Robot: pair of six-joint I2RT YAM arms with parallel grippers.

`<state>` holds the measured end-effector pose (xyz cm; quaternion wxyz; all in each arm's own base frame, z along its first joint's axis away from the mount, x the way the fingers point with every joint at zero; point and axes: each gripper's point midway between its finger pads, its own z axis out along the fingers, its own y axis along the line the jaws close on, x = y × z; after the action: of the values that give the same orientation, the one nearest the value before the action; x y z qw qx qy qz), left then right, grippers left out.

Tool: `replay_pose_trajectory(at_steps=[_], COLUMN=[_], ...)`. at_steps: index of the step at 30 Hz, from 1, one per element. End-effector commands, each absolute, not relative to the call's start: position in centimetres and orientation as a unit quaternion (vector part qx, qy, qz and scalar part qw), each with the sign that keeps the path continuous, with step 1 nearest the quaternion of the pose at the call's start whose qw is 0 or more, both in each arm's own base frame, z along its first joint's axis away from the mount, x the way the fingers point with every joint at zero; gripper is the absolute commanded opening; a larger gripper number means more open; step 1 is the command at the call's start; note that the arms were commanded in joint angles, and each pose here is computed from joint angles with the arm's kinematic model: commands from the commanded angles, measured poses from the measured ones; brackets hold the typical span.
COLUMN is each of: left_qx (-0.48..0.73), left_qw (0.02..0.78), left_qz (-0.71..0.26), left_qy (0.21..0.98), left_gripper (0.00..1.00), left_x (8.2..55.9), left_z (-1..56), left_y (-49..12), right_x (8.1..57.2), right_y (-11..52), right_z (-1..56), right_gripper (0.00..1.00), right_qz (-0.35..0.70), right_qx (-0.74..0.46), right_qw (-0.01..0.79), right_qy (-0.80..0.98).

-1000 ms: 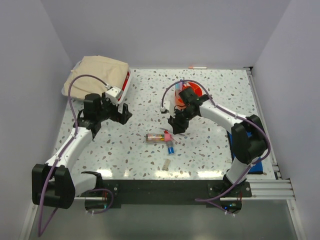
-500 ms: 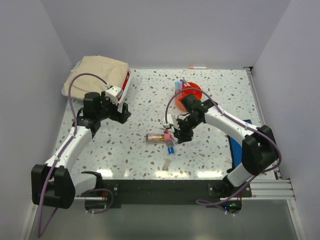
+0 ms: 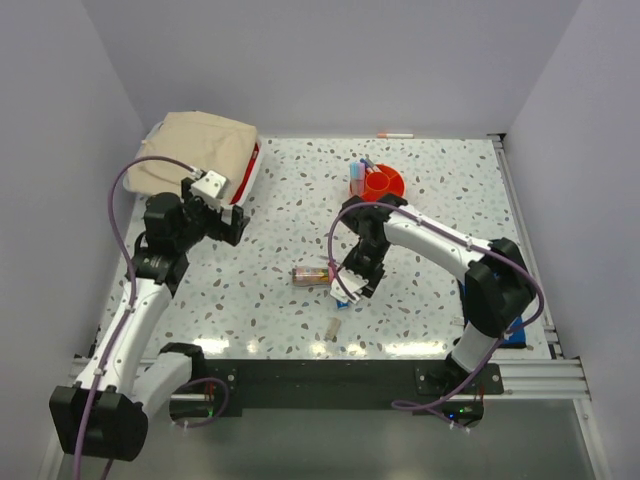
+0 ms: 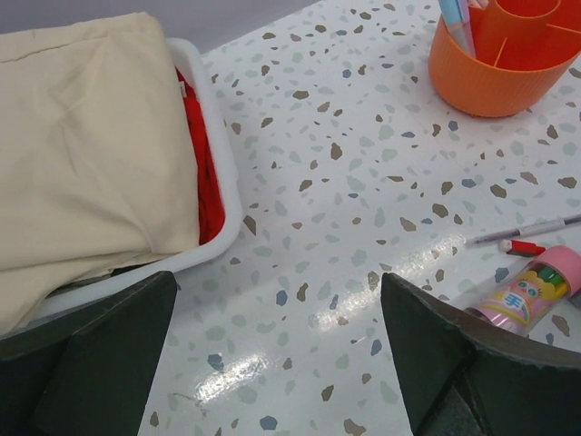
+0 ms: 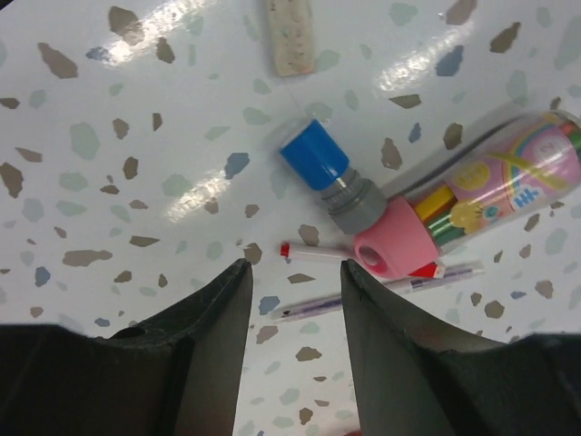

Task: Sort the stationery into containers
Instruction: Move the stationery to the center of the board.

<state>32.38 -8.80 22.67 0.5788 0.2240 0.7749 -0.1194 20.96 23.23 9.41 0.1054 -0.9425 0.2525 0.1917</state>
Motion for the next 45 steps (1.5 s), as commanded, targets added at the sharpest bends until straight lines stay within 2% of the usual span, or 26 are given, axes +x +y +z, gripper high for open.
replay_pose_trajectory(at_steps=[1,17,38,45], left_qx=[0.199,0.178,0.115,0.112], left_qw=[0.593,0.593,0.583,0.584], left_qz=[-0.096,-0.109,-0.137,-0.140], left_qy=[0.775,0.778,0.792,0.792], left_gripper=[1.00,1.00,1.00,1.00], left_x=[32.5,32.5,31.5,31.5], left_z=[22.9,23.2,21.8,21.7], left_y=[-6.7,-6.1,-4.3,-4.1], right_x=[19.4,18.4,21.2,21.8], right_y=[23.4,28.5,31.2,31.2], right_z=[9.3,5.3,3.2,4.3], right_gripper=[0.47,0.47,0.47,0.47], right_qz=[0.179,0.163,0.134,0.137], right_qx=[-0.976,-0.962,-0.964,-0.965], right_qw=[0.099,0.149,0.149,0.144], right_qy=[-0.075,-0.163,-0.175,-0.168])
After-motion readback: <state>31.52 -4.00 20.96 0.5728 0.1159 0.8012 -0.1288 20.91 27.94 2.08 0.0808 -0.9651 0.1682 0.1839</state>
